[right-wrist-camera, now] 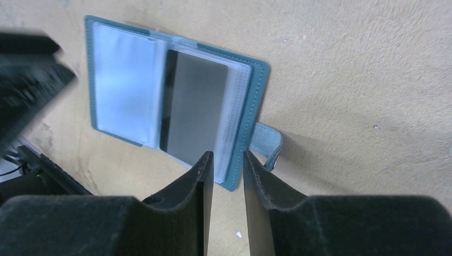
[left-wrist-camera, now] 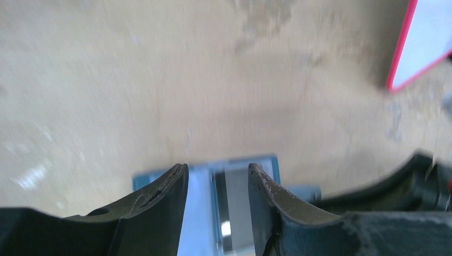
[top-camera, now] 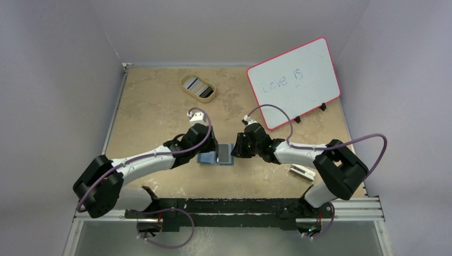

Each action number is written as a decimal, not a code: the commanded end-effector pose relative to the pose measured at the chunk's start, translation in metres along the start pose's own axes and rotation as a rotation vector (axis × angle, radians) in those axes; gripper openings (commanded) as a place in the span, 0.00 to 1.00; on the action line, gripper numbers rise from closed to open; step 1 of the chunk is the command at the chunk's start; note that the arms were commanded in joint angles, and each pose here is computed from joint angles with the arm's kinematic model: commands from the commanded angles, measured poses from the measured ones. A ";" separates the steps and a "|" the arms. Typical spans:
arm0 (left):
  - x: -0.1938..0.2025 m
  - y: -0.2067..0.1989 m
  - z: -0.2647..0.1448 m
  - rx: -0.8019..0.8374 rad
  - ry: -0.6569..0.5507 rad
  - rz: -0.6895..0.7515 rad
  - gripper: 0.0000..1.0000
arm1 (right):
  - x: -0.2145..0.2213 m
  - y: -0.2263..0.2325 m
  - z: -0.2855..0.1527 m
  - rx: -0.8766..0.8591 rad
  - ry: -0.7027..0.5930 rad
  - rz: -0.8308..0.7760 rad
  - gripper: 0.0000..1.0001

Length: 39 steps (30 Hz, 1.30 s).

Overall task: Put the credit cards into the card holder
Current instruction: Insert the credit card into the card holder, then move the storage box to the center of the board.

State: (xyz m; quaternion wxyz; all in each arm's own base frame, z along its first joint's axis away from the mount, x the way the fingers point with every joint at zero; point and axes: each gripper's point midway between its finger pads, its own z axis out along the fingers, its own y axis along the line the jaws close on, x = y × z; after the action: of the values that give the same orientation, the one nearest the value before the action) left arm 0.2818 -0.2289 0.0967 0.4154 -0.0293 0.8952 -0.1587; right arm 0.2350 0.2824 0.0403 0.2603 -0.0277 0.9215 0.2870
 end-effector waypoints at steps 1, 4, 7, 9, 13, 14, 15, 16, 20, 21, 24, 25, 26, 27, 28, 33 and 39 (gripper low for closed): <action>-0.082 0.021 0.009 -0.171 -0.142 0.202 0.41 | -0.026 0.018 -0.015 -0.034 -0.089 -0.041 0.31; -0.120 0.029 0.032 -0.181 -0.155 0.249 0.34 | -0.033 0.020 -0.022 -0.039 -0.115 -0.051 0.31; -0.151 0.030 0.060 -0.214 -0.149 0.316 0.34 | -0.038 0.022 -0.028 -0.043 -0.139 -0.061 0.31; -0.168 0.022 0.077 -0.225 -0.160 0.366 0.37 | -0.042 0.024 -0.031 -0.050 -0.154 -0.065 0.31; -0.183 0.016 0.119 -0.237 -0.125 0.443 0.41 | -0.047 0.029 -0.035 -0.060 -0.172 -0.079 0.32; -0.184 0.019 0.130 -0.240 -0.115 0.448 0.42 | -0.049 0.029 -0.036 -0.058 -0.176 -0.080 0.32; -0.185 0.020 0.141 -0.235 -0.101 0.450 0.42 | -0.049 0.029 -0.037 -0.056 -0.180 -0.082 0.32; -0.190 0.019 0.149 -0.231 -0.100 0.447 0.42 | -0.051 0.029 -0.038 -0.052 -0.186 -0.084 0.33; -0.193 0.026 0.174 -0.256 -0.076 0.472 0.44 | -0.055 0.029 -0.041 -0.043 -0.201 -0.091 0.34; -0.193 0.028 0.180 -0.264 -0.068 0.479 0.44 | -0.056 0.029 -0.042 -0.042 -0.204 -0.090 0.34; -0.189 0.036 0.195 -0.282 -0.037 0.498 0.44 | -0.057 0.028 -0.043 -0.036 -0.207 -0.093 0.34; -0.187 0.038 0.199 -0.285 -0.026 0.504 0.44 | -0.057 0.028 -0.043 -0.034 -0.207 -0.094 0.34; -0.185 0.040 0.202 -0.285 -0.019 0.509 0.44 | -0.057 0.028 -0.043 -0.031 -0.208 -0.095 0.34; -0.182 0.041 0.205 -0.283 -0.009 0.508 0.45 | -0.057 0.026 -0.043 -0.026 -0.209 -0.095 0.34; -0.177 0.043 0.209 -0.281 0.005 0.506 0.44 | -0.058 0.026 -0.043 -0.022 -0.211 -0.095 0.34; -0.157 0.042 0.215 -0.241 0.058 0.472 0.39 | -0.062 0.027 -0.043 -0.017 -0.221 -0.096 0.34; -0.146 0.039 0.211 -0.208 0.088 0.450 0.32 | -0.063 0.026 -0.044 -0.011 -0.223 -0.100 0.34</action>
State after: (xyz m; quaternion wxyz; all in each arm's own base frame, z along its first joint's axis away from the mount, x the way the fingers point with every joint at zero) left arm 0.5405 -0.2142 0.0606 0.3945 0.1424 0.9061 0.0549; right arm 0.2518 0.2693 0.0893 0.3407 -0.0420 0.8990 0.2720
